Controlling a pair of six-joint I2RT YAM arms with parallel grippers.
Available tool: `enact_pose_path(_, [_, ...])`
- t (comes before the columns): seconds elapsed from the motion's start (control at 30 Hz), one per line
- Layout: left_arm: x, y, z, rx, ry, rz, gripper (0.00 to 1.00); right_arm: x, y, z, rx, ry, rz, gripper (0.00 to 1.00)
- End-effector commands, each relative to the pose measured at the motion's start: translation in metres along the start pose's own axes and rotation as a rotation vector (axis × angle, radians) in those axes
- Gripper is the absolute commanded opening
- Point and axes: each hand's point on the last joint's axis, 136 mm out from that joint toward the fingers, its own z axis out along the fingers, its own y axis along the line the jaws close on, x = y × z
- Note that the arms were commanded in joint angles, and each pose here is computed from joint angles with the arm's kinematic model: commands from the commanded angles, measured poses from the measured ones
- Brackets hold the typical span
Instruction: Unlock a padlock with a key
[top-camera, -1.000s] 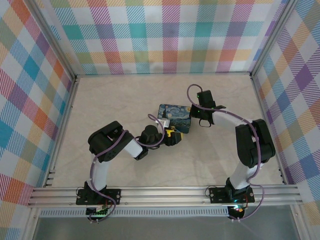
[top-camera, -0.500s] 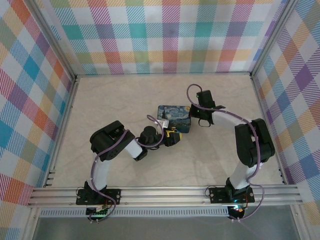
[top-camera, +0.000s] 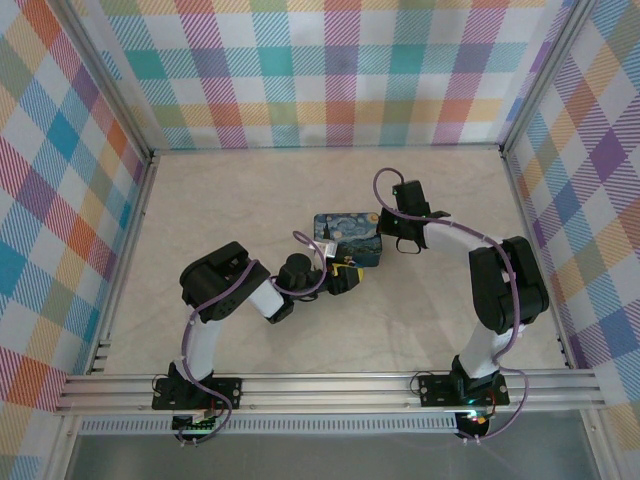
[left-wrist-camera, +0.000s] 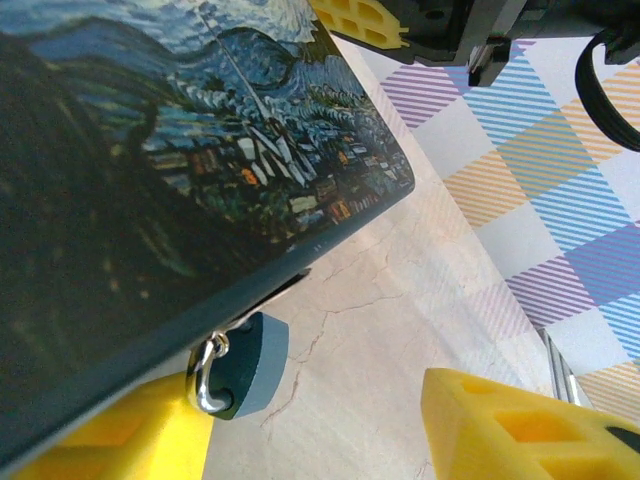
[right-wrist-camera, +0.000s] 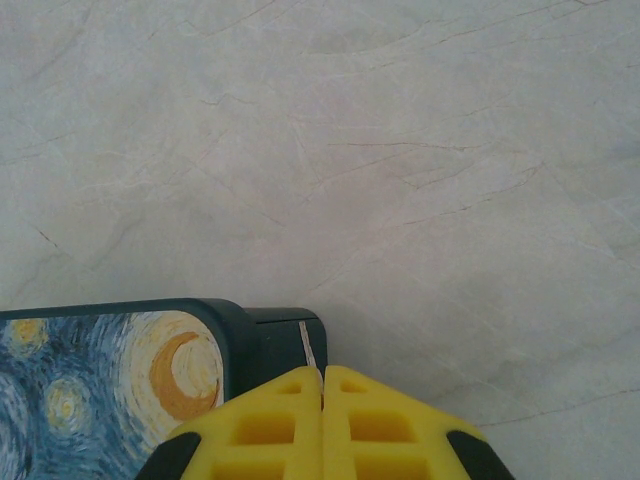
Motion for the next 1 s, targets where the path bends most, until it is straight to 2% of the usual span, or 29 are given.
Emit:
enact_pose_path(0.0, [-0.003,-0.012,0.001,0.051,-0.008,0.015,0.64,0.016,0.004,0.006,-0.012,0.060,-0.006,0.00])
enact_pose_path(0.2, [-0.001,-0.013,0.010,0.043,0.003,0.023,0.71,0.018,0.007,0.006,-0.020,0.064,-0.005,0.00])
enact_pose_path(0.3, [0.000,-0.011,0.015,0.036,0.008,0.021,0.71,0.018,0.008,0.006,-0.019,0.062,-0.007,0.00])
enact_pose_path(0.47, [0.000,-0.004,0.008,-0.004,-0.013,0.016,0.68,0.018,0.007,0.004,-0.015,0.061,-0.013,0.00])
enact_pose_path(0.67, [-0.002,0.020,-0.008,-0.113,-0.046,-0.008,0.64,0.019,0.006,0.004,-0.019,0.059,-0.010,0.00])
enact_pose_path(0.97, [-0.009,0.030,-0.018,-0.153,-0.076,-0.022,0.59,0.024,0.004,0.006,-0.018,0.066,-0.007,0.00])
